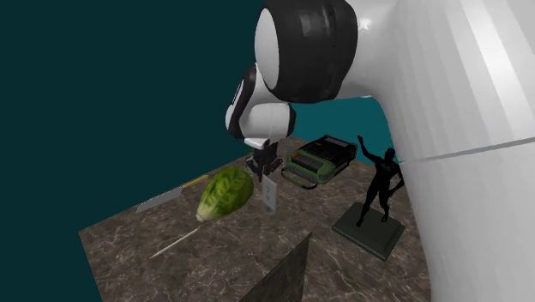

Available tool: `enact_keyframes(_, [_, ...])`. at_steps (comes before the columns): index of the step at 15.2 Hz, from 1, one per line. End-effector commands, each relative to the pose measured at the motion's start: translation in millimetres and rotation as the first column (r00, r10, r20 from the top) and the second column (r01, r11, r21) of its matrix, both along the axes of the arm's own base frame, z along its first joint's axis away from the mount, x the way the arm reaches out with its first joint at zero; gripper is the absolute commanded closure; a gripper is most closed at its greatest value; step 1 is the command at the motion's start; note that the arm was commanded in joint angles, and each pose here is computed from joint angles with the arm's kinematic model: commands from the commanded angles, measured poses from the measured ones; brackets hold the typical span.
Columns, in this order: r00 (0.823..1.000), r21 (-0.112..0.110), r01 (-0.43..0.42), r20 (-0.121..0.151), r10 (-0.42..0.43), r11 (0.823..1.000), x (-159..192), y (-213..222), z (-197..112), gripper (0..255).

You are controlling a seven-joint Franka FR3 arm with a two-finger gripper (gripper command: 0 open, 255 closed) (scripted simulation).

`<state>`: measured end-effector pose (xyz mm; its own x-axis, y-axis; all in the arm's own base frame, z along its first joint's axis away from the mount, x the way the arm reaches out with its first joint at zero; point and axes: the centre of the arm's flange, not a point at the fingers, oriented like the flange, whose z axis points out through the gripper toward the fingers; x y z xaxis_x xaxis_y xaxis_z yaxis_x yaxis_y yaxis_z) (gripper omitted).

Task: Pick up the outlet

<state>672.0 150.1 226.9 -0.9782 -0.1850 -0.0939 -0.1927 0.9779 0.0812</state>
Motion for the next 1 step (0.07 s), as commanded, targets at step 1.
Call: enact_keyframes(1, [1.0, 0.0, 0.001, 0.0, -0.001, 1.0, 0.8, -0.2, 3.0, 255])
